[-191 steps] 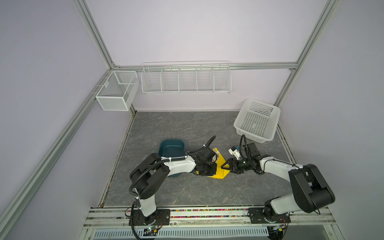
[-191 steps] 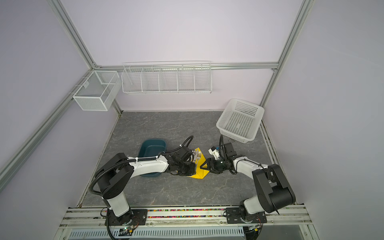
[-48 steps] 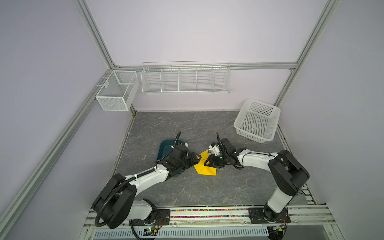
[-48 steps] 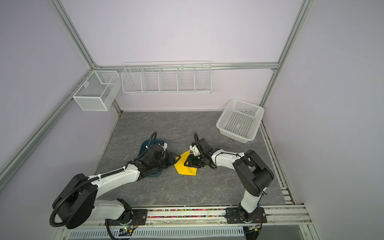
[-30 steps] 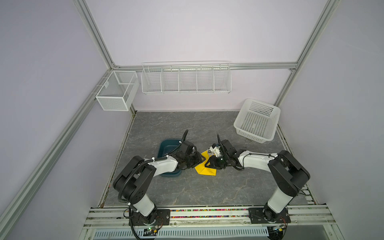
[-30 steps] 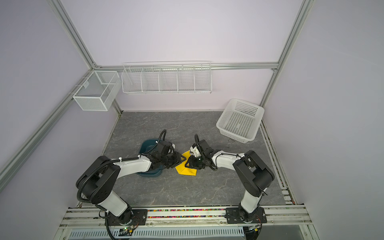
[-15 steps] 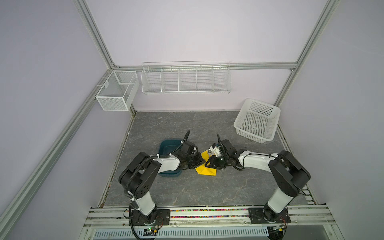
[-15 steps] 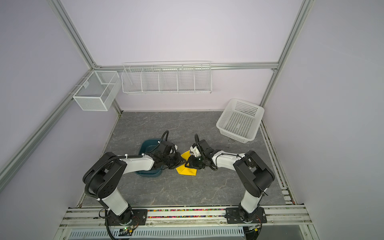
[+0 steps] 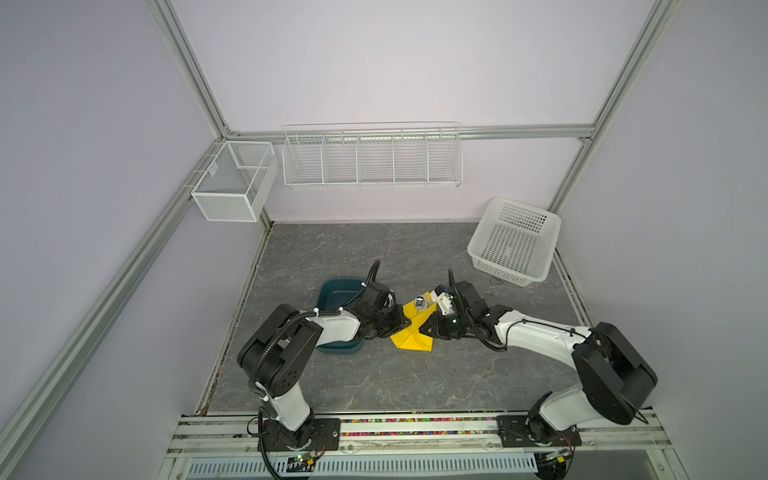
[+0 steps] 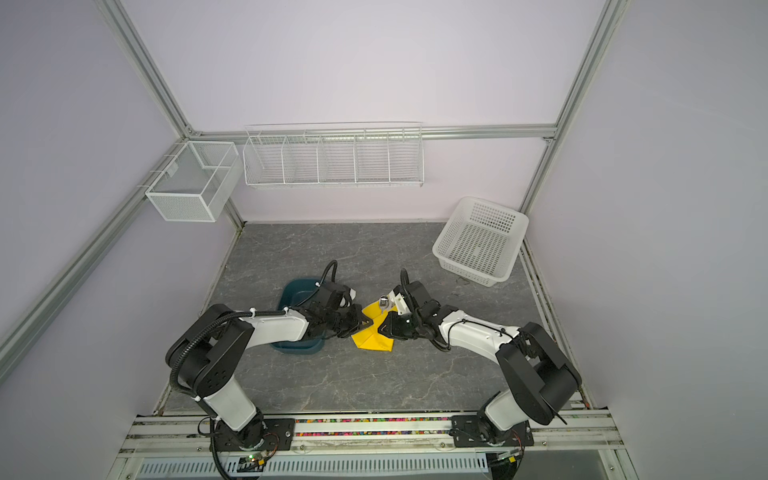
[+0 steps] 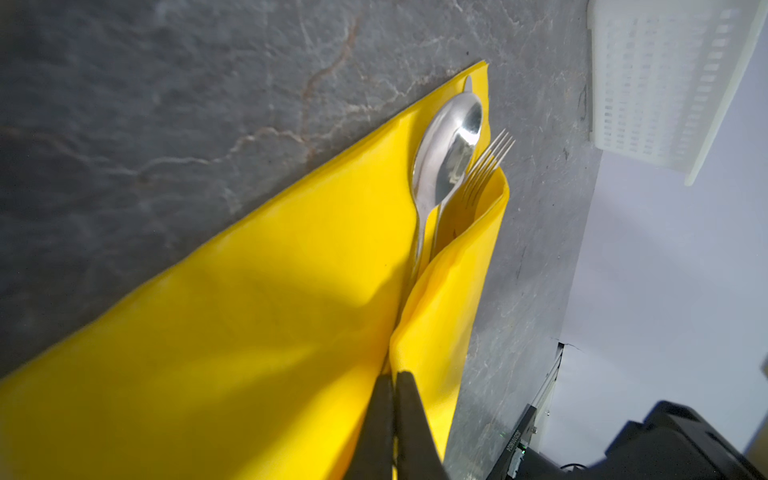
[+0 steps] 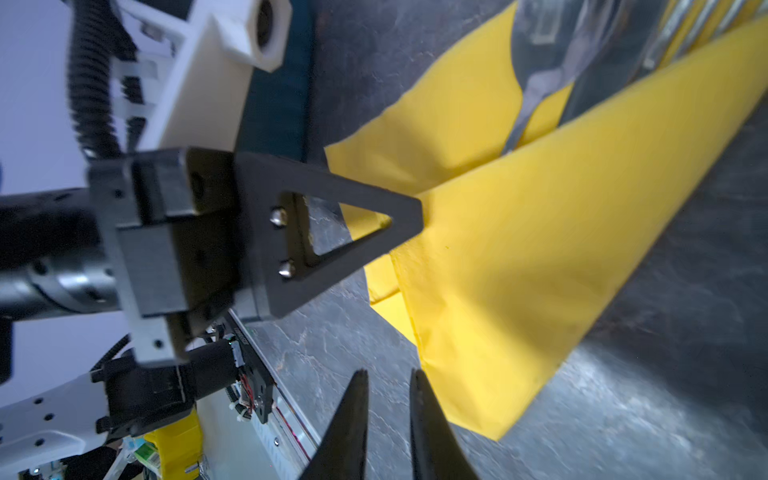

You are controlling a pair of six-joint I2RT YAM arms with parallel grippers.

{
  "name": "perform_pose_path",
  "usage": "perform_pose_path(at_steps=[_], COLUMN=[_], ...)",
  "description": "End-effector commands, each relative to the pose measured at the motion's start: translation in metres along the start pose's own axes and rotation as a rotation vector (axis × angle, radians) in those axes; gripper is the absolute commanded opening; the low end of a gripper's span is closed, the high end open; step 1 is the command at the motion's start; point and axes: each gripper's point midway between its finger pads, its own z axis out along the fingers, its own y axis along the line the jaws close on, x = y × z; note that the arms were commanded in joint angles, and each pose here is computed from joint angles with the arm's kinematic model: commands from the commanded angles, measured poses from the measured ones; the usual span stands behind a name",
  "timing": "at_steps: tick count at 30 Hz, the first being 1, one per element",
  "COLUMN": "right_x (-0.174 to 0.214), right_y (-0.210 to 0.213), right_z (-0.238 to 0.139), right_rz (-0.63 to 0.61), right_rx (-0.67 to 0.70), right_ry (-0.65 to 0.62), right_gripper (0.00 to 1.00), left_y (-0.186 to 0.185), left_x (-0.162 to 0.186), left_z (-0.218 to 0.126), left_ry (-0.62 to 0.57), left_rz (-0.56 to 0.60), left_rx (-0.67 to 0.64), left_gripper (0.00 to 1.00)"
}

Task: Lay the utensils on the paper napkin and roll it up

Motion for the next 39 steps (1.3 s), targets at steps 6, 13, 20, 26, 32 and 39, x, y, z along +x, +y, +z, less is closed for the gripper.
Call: perform_pose_path(at_steps=[6, 13, 20, 26, 32, 39], right_x=[0.023, 0.031, 0.037, 0.035, 0.024, 0.022], right_y=[-0.015, -0.013, -0.020, -0.022, -0.021, -0.030], right_z=[0.008, 0.015, 0.028, 0.031, 0.004, 0.008], right_rz=[0.072, 0.056, 0.053, 0.076, 0.062, 0.126], right_rx=[0.005, -0.002, 0.023, 0.023, 0.064, 0.050], right_ry=[0.030, 0.063, 0.103, 0.095, 0.008, -0.015], right_gripper=[0.11, 0.11, 0.11, 0.11, 0.14, 0.13], left_y=[0.009, 0.011, 0.006, 0.006, 0.010, 0.008], left_x=[0.006, 0.006, 0.002, 0.001, 0.002, 0.001], left_z=[-0.003, -0.002, -0.002, -0.001, -0.001, -0.001], left_ry=[0.011, 0.014, 0.015, 0.017, 0.020, 0.022], left_rz=[0.031, 0.046, 0.055, 0.061, 0.069, 0.079], left_rx=[-0.022, -0.035, -0.034, -0.040, -0.058, -0.061], left_gripper=[0.00, 0.00, 0.00, 0.00, 0.00, 0.00])
